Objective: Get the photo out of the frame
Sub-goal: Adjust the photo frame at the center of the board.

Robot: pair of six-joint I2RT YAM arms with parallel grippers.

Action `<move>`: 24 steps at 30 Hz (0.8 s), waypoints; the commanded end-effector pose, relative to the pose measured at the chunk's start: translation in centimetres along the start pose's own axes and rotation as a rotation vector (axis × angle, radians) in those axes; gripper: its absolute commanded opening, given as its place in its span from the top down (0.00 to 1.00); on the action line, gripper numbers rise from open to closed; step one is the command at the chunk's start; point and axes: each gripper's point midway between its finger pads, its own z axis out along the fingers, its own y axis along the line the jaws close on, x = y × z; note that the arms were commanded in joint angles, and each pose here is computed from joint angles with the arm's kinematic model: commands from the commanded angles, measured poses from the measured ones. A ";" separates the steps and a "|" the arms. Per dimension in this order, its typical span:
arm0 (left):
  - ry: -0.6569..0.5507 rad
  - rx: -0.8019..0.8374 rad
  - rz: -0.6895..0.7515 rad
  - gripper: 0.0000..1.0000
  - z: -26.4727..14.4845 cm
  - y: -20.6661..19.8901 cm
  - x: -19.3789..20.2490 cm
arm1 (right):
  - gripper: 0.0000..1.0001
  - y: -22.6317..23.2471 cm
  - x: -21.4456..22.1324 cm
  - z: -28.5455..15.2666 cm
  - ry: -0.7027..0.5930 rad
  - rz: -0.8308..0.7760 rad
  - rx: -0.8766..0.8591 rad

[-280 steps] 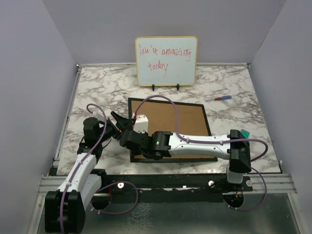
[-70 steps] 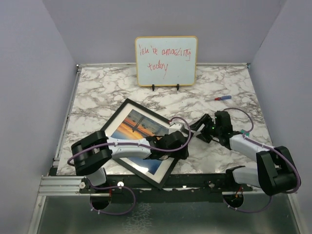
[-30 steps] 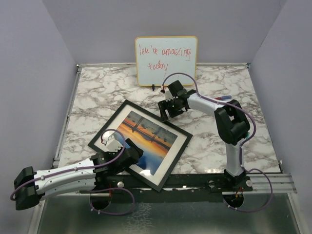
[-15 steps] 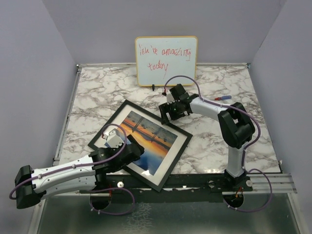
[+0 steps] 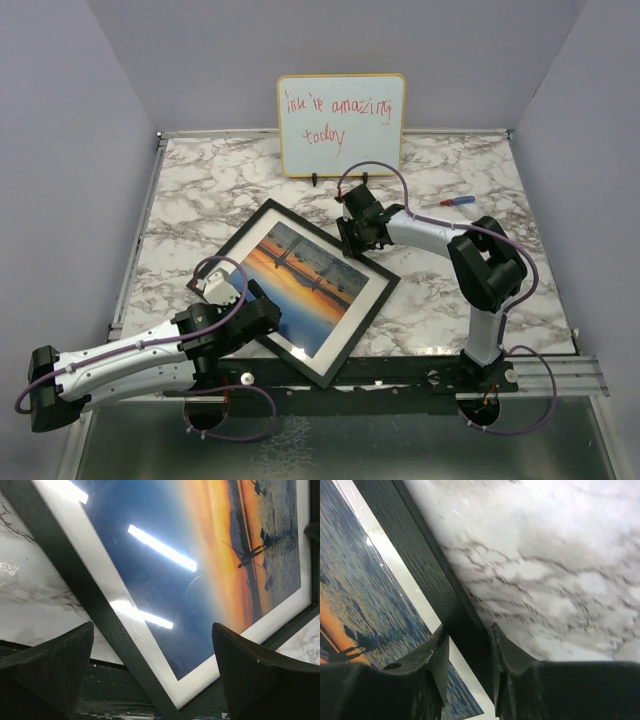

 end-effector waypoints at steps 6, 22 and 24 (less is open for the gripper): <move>-0.075 -0.010 0.023 0.01 -0.6 -0.3 -1.9 | 0.92 -6.2 9.8 -2.6 0.138 0.208 0.330; -0.087 0.052 0.241 0.01 -0.3 -5.4 -1.4 | 0.91 -8.9 19.3 -10.3 0.129 0.685 0.588; -0.085 0.022 0.283 0.01 0.3 -5.9 -1.4 | 0.92 -9.1 20.3 -11.1 0.113 0.746 0.611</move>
